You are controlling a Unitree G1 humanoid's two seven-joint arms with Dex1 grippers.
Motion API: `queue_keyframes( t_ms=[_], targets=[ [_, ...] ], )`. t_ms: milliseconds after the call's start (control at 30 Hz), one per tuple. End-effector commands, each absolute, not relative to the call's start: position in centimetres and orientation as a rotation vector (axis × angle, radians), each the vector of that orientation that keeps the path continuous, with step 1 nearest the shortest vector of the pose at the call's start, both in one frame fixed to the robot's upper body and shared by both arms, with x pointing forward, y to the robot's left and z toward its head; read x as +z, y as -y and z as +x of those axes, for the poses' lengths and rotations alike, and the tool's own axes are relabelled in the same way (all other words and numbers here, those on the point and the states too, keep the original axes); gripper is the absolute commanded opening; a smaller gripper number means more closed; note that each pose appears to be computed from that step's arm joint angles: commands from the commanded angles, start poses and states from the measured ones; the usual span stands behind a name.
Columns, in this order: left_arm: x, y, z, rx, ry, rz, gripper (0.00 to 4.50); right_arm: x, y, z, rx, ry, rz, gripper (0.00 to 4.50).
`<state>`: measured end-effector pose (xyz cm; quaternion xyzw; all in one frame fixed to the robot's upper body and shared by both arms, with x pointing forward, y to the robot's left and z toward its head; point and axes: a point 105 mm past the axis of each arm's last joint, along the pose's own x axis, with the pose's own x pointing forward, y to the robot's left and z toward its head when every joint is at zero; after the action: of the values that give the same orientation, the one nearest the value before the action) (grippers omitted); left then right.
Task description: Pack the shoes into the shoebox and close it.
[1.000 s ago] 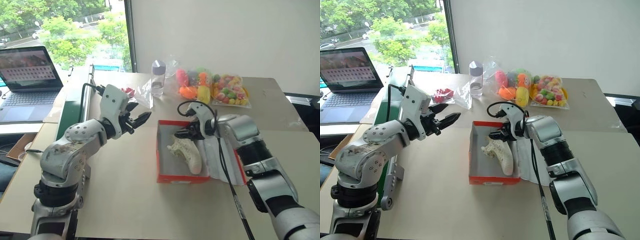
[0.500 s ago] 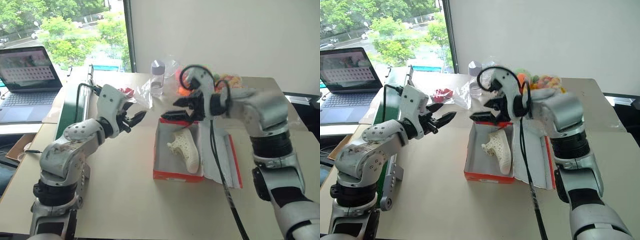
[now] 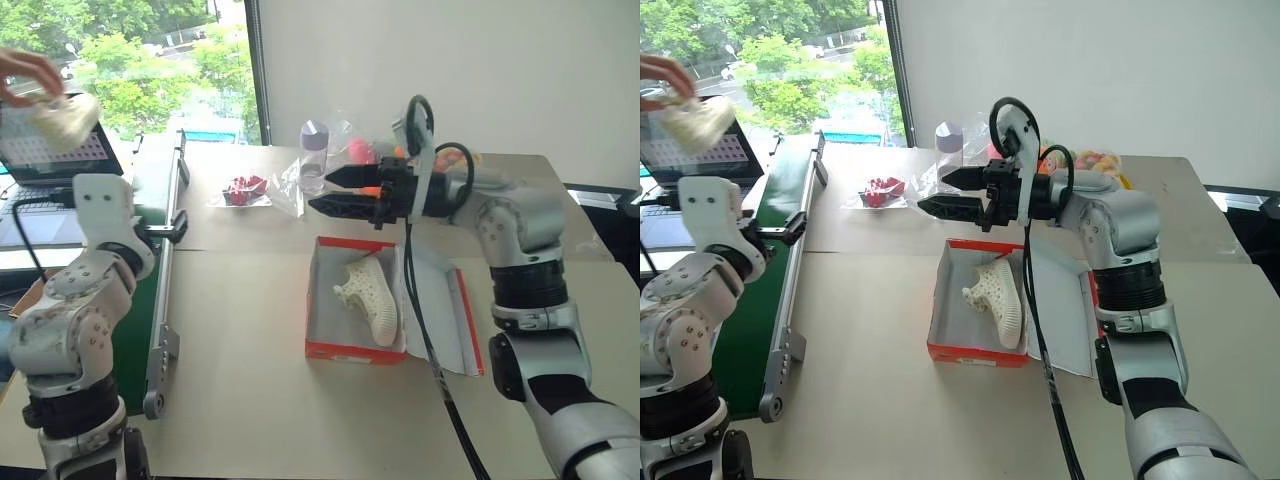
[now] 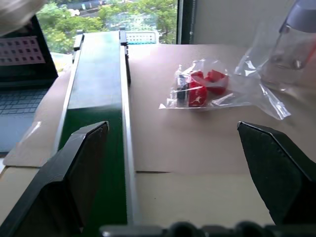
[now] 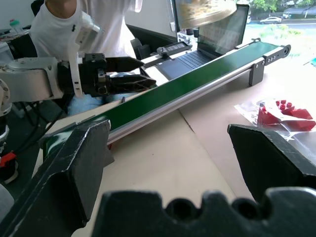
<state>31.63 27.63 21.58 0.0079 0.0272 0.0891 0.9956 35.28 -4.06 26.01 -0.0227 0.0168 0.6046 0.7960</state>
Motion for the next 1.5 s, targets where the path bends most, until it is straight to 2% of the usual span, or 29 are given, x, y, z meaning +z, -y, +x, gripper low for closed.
queue_keyframes(
  t_ms=[33, 200, 567, 767, 1267, 1500],
  targets=[
    [22.5, -29.4, 30.1, 0.299, 0.004, 0.018, 4.47, 26.1, 3.3, 36.2, 1.263, 0.032, -0.127, 4.5],
    [20.5, -29.5, 29.2, 0.344, -0.043, 0.012, 4.47, 25.4, 1.5, 36.7, 1.267, 0.039, -0.118, 4.5],
    [18.7, -28.9, 30.3, 0.353, -0.061, -0.014, 4.47, 25.2, -0.5, 36.8, 1.273, 0.059, -0.12, 4.5],
    [18.2, -31.4, 30.1, 0.395, -0.053, 0.034, 4.47, 25.3, -0.5, 36.5, 1.267, 0.059, -0.108, 4.5],
    [16.9, -36.1, 31.9, 0.294, -0.051, 0.1, 4.47, 25.3, 0.1, 35.7, 1.246, 0.039, -0.121, 4.5],
    [16.0, -36.3, 32.8, 0.243, -0.078, 0.06, 4.47, 25.2, 0.6, 35.5, 1.232, 0.033, -0.121, 4.5]
  ],
)
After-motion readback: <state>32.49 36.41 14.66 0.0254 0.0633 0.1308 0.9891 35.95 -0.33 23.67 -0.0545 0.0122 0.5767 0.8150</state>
